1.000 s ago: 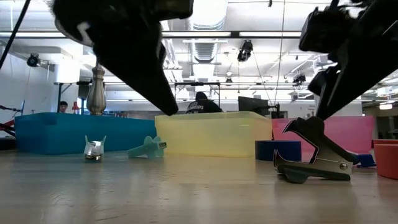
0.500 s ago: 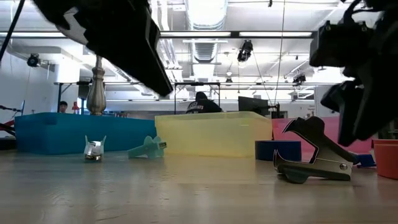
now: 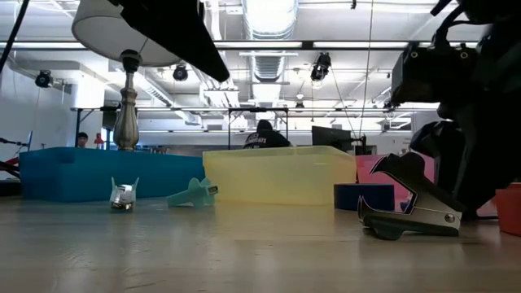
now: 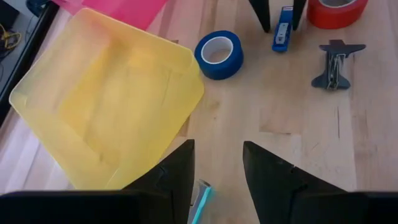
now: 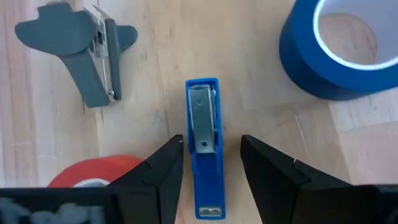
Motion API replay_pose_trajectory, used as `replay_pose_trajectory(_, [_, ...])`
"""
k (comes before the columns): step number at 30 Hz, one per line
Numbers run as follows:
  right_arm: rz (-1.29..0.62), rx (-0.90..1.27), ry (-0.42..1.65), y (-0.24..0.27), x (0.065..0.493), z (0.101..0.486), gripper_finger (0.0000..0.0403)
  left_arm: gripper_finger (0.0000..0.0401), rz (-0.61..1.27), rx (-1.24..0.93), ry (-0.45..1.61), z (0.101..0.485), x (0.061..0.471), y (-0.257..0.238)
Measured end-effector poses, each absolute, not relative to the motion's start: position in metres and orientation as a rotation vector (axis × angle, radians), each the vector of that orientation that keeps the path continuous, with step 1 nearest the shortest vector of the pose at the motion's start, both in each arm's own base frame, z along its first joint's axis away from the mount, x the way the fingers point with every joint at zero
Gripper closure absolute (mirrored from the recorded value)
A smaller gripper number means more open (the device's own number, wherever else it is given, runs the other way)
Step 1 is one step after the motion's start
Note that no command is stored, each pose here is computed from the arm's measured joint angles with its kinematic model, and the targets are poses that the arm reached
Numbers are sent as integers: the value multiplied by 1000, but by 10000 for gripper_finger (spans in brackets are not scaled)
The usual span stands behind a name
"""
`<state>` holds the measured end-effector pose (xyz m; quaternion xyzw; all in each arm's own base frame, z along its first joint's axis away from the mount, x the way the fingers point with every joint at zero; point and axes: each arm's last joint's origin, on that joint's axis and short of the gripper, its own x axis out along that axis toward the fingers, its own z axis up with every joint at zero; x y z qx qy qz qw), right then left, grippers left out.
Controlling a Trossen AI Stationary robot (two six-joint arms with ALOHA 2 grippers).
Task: Pick and place Stapler, Stapler remover, tape
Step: Put the blue stapler into the blue bin
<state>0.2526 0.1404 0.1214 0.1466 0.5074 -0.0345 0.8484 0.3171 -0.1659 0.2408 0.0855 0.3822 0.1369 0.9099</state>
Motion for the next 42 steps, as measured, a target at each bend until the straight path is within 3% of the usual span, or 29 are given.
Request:
replay_pose_trajectory(10, [-70,253,1021,142,259,126,253,262,285,200,795,240,317,-165])
replay_pose_trajectory(22, [-30,227,1053,136,261,124,354,261,285,200,796,239,317,-165])
replay_pose_trajectory(33, [-7,241,918,133,259,158,341,261,284,205,796,239,317,-165])
replay_pose_trajectory(42, [-176,93,645,122,263,188,340,261,331,239,781,247,308,-163])
